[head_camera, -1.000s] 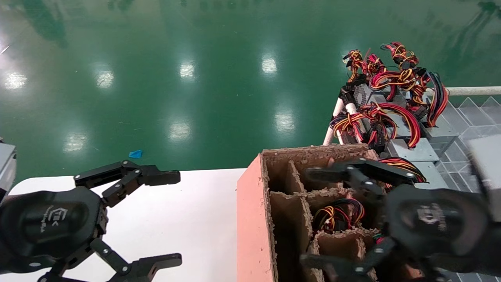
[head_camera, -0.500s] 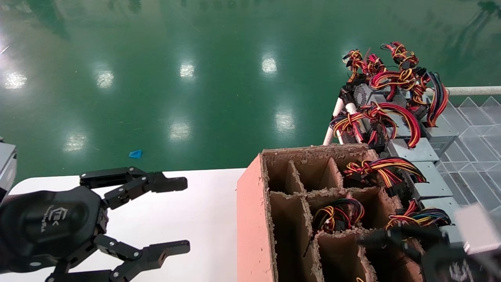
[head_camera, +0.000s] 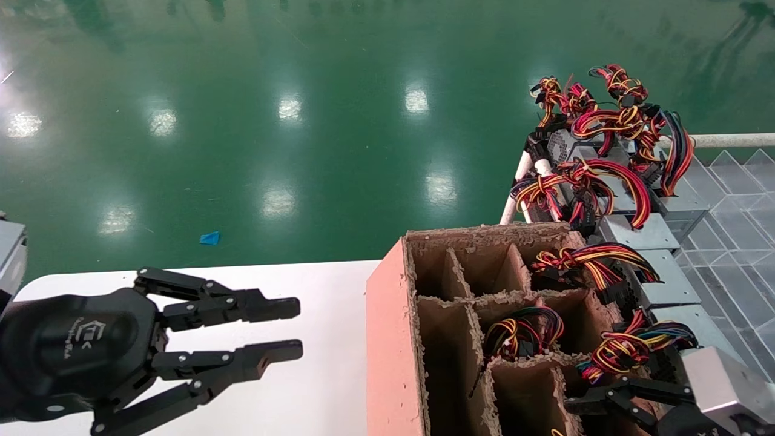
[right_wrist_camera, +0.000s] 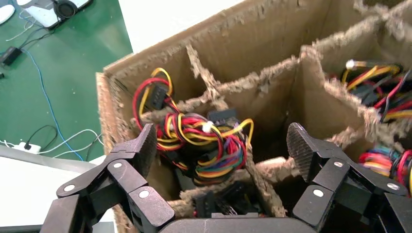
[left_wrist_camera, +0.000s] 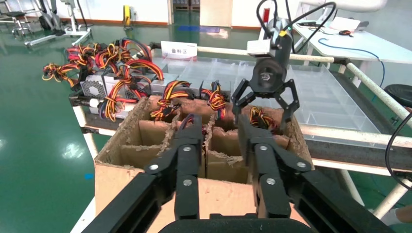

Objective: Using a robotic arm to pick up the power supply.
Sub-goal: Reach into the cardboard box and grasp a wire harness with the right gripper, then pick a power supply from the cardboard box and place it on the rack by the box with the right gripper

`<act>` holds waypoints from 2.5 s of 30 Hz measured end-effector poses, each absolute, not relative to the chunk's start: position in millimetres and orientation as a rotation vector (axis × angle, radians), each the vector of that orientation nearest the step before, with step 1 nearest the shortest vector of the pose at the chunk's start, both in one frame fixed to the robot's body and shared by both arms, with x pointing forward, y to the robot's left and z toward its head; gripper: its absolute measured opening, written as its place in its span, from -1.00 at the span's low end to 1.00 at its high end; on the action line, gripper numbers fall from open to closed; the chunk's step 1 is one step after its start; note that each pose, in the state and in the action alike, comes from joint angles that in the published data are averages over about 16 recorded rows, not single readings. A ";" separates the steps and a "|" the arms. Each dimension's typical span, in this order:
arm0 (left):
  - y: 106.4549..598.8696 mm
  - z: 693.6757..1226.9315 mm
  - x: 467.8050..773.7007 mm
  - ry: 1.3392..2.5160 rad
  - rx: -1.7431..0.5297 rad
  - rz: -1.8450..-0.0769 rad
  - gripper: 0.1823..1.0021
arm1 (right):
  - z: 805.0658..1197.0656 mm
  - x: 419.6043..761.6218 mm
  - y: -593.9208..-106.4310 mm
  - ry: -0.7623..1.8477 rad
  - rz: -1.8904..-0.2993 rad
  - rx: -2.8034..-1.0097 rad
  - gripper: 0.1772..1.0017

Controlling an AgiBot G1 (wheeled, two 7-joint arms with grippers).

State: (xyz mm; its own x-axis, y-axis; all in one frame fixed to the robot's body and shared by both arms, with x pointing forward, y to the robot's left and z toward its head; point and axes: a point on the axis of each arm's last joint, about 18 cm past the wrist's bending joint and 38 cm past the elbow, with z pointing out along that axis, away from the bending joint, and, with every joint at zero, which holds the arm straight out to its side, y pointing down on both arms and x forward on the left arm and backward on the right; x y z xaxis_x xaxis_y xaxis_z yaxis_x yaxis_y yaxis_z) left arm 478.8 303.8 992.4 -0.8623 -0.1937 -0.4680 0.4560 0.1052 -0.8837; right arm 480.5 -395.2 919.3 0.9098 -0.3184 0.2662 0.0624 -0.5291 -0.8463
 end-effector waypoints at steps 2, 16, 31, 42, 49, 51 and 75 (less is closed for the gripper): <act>303.8 992.4 478.8 1.915 0.255 -1.808 -0.46 | 917.4 483.6 -396.5 0.188 -0.482 -2.079 0.93; 303.8 992.4 478.8 1.915 0.255 -1.808 -0.90 | 908.2 496.9 -400.4 0.198 -0.462 -2.103 0.52; 303.8 992.4 478.8 1.915 0.255 -1.808 -0.98 | 907.1 493.4 -403.1 0.190 -0.445 -2.138 -0.29; 303.8 992.4 478.8 1.915 0.255 -1.808 -0.98 | 918.0 485.1 -400.7 0.133 -0.466 -2.135 -0.73; 303.8 992.4 478.8 1.915 0.255 -1.808 -0.98 | 938.5 472.0 -397.2 0.073 -0.500 -2.082 -0.85; 303.8 992.4 478.8 1.915 0.255 -1.808 -0.98 | 948.0 466.6 -396.1 0.050 -0.518 -2.056 -0.88; 303.8 992.4 478.8 1.915 0.255 -1.808 -0.98 | 1116.3 399.1 -398.0 -0.321 -1.125 -1.766 -0.89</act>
